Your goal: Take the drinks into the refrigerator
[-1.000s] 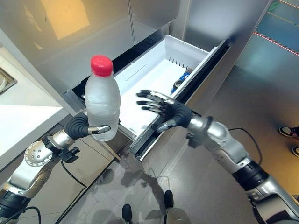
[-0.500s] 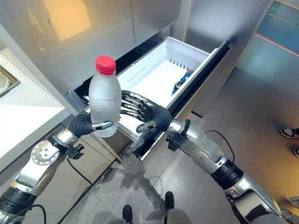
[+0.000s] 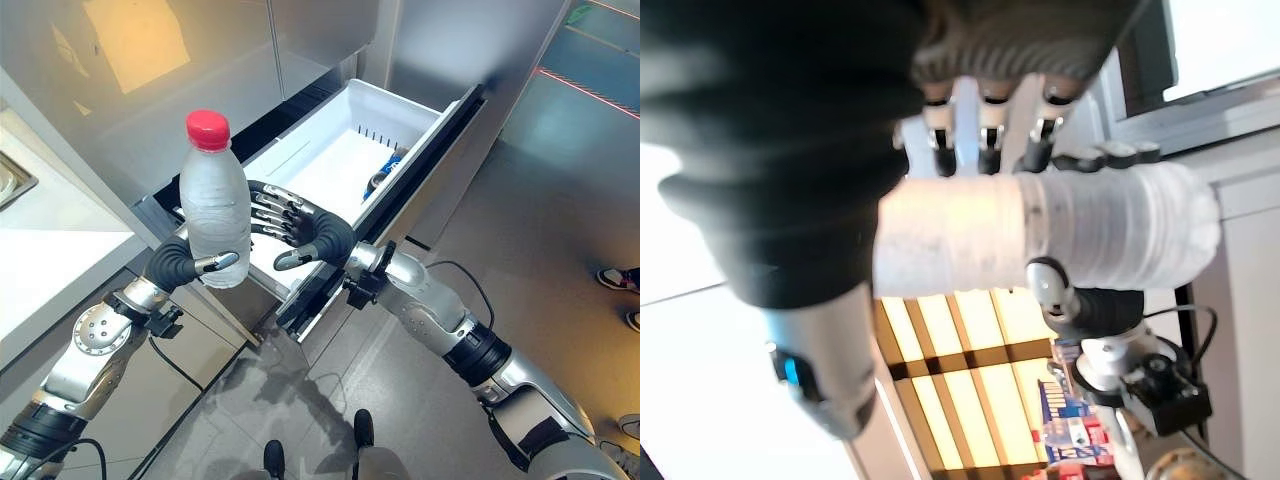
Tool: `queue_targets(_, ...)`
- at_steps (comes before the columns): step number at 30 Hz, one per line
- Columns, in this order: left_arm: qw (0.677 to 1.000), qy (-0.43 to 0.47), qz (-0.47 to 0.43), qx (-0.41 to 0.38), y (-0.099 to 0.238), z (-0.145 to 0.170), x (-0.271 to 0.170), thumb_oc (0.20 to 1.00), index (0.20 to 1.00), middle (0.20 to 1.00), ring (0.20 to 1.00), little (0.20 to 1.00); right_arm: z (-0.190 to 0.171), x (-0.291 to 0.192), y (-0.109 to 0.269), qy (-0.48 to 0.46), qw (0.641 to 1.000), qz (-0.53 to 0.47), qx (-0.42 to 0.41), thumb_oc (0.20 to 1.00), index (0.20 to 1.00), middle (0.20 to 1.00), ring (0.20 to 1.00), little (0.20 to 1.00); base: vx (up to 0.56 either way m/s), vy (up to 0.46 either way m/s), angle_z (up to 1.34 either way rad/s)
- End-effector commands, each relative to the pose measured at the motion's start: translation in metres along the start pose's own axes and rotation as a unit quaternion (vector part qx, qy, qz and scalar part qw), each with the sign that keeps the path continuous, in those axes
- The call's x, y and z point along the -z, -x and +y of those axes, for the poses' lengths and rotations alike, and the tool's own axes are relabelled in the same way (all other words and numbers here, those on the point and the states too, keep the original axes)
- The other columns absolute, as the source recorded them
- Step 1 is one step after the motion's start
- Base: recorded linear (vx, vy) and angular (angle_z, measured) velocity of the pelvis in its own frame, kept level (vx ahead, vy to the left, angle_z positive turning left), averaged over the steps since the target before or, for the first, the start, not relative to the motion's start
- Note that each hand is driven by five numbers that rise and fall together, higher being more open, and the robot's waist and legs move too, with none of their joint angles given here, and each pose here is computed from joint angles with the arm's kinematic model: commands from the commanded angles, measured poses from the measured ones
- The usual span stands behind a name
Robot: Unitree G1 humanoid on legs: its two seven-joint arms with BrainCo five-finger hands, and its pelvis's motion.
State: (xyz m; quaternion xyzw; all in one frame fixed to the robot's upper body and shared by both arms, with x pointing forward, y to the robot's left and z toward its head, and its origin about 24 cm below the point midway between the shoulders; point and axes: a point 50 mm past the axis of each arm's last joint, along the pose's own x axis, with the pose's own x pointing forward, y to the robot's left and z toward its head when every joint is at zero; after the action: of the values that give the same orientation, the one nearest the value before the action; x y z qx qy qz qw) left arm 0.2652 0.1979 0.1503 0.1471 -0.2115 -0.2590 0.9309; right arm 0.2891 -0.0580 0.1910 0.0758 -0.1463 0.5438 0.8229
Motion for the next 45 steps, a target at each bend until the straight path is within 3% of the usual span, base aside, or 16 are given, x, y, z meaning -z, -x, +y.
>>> queue_targets(1, 0.997, -0.037, -0.051, 0.042, -0.015, -0.004, -0.019, 0.200, 0.200, 0.200, 0.200, 0.200, 0.056, -0.053, -0.057, 0.062, 0.974, -0.116, -0.183, 1.000, 1.000, 1.000, 1.000, 1.000, 0.00, 0.000, 0.00)
queue_targets(8, 0.997, -0.032, -0.036, 0.065, -0.014, -0.003, -0.018, 0.200, 0.200, 0.200, 0.200, 0.200, 0.033, -0.071, -0.058, 0.132, 0.976, -0.110, -0.134, 1.000, 1.000, 1.000, 1.000, 1.000, 0.00, 0.000, 0.00)
queue_targets(19, 0.995, -0.029, -0.069, 0.061, -0.016, 0.014, -0.040, 0.200, 0.200, 0.200, 0.200, 0.200, 0.011, -0.049, -0.029, 0.123, 0.986, -0.043, -0.104, 1.000, 1.000, 1.000, 1.000, 1.000, 0.01, 0.000, -0.03)
queue_targets(20, 0.994, 0.002, -0.095, 0.048, -0.014, 0.017, -0.045, 0.200, 0.200, 0.200, 0.200, 0.200, 0.006, -0.043, -0.019, 0.099, 0.990, -0.043, -0.088, 1.000, 1.000, 1.000, 1.000, 1.000, 0.00, 0.000, 0.00)
queue_targets(25, 0.997, -0.019, -0.038, 0.064, -0.011, -0.012, -0.012, 0.200, 0.200, 0.200, 0.200, 0.200, -0.009, -0.052, -0.009, 0.132, 0.989, -0.045, -0.047, 1.000, 1.000, 1.000, 1.000, 1.000, 0.00, 0.000, 0.00)
queue_targets(31, 0.996, -0.034, -0.040, 0.068, -0.012, -0.013, -0.014, 0.200, 0.200, 0.200, 0.200, 0.200, -0.021, -0.051, 0.006, 0.137, 0.990, -0.040, -0.008, 1.000, 1.000, 1.000, 1.000, 1.000, 0.00, 0.000, 0.00)
queue_targets(45, 0.997, -0.033, -0.045, 0.051, -0.016, -0.013, -0.011, 0.200, 0.200, 0.200, 0.200, 0.200, 0.006, -0.030, -0.022, 0.061, 0.994, -0.054, -0.070, 1.000, 1.000, 1.000, 1.000, 1.000, 0.00, 0.000, 0.00)
